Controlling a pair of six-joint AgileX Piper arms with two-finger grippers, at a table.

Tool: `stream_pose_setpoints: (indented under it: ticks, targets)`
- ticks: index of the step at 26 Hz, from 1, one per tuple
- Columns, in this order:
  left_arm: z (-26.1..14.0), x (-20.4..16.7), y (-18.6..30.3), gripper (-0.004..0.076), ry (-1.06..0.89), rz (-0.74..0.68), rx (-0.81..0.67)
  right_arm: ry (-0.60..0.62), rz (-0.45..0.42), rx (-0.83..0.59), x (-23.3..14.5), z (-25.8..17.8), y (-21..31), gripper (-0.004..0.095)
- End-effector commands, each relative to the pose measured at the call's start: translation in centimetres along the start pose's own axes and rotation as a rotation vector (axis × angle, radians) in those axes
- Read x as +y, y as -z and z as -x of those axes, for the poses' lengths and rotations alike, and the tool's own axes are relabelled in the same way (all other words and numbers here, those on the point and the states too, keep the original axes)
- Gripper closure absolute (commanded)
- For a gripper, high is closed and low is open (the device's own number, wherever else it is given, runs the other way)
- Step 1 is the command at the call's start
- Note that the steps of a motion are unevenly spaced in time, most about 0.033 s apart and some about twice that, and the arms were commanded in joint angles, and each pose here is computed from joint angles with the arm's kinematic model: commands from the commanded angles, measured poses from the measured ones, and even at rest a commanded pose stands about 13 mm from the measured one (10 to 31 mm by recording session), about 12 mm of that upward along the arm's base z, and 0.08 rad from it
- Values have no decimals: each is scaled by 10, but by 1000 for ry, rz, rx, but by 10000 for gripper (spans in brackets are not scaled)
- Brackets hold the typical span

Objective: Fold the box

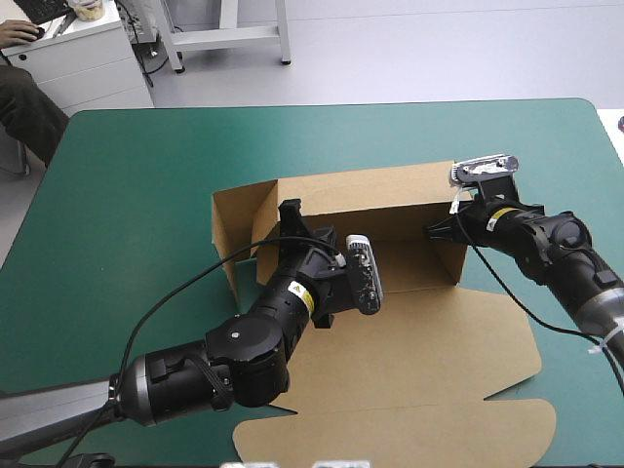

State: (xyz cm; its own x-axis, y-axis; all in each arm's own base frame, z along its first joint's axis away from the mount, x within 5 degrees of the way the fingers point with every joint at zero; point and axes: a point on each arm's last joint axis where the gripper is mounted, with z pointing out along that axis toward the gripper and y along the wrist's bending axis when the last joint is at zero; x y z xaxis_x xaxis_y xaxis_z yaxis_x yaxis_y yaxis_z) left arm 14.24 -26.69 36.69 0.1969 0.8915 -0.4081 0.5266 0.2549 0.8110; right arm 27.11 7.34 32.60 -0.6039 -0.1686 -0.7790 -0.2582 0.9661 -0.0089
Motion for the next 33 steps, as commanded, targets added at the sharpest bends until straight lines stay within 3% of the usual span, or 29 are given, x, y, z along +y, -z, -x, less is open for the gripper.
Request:
stream_pose_setpoints:
  ticks: [1, 8, 11, 17, 23, 27, 33]
  targets:
    - [13, 25, 21, 708, 55, -23, -78, -10, 0, -133, -1, 19, 16, 928]
    - [23, 64, 42, 708, 215, -282, -145, -14, 2, -131, -1, 19, 16, 928]
    - [9, 95, 43, 708, 329, -329, -113, -16, 3, -127, -1, 18, 16, 928]
    - [-49, 158, 39, 708, 601, -155, 61, -16, 2, -88, -1, 15, 15, 928]
    - [-112, 188, 63, 708, 815, -31, 227, -15, 2, -75, -1, 13, 15, 928]
    - [-151, 189, 97, 708, 980, 80, 223, -15, 2, -76, -1, 14, 15, 928]
    - [-196, 127, 106, 708, 1060, 104, 361, 6, 2, -67, -1, 13, 15, 928]
